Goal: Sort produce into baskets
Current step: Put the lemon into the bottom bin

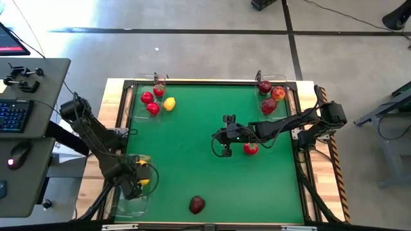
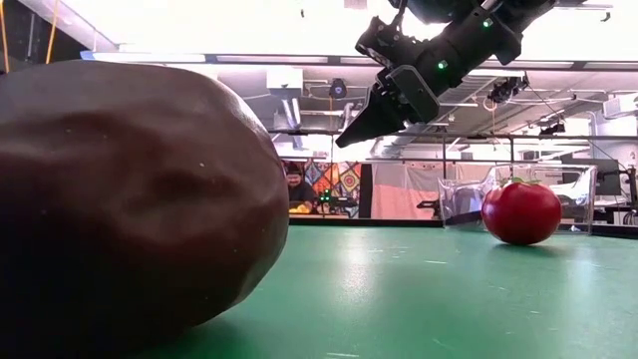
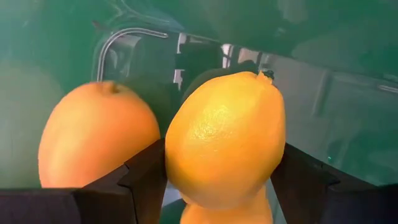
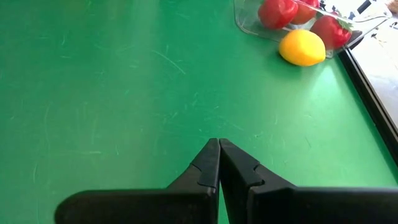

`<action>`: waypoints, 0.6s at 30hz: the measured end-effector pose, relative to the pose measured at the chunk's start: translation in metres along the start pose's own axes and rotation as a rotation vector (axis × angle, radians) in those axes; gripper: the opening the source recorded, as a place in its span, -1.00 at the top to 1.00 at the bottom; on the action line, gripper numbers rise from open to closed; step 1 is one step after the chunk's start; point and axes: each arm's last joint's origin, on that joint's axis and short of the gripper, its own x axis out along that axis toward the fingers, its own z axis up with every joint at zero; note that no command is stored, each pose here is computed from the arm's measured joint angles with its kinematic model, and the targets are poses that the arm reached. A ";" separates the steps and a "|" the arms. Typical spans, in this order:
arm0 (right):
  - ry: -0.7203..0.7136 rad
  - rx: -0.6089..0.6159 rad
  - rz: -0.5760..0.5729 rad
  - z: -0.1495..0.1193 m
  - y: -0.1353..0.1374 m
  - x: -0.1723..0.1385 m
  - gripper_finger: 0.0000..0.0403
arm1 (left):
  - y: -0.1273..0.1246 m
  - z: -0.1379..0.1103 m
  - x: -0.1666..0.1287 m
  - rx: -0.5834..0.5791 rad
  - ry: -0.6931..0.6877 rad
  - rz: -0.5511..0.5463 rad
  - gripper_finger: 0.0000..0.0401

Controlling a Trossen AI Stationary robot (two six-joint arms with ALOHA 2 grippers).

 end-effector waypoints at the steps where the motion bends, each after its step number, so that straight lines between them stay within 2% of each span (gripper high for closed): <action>1: 0.000 0.000 0.000 0.000 0.000 0.000 1.00 | 0.000 0.001 0.000 0.000 -0.001 -0.001 -0.13; 18: 0.000 0.000 0.000 0.000 0.000 0.000 1.00 | 0.005 0.009 0.001 -0.050 0.018 -0.006 -0.19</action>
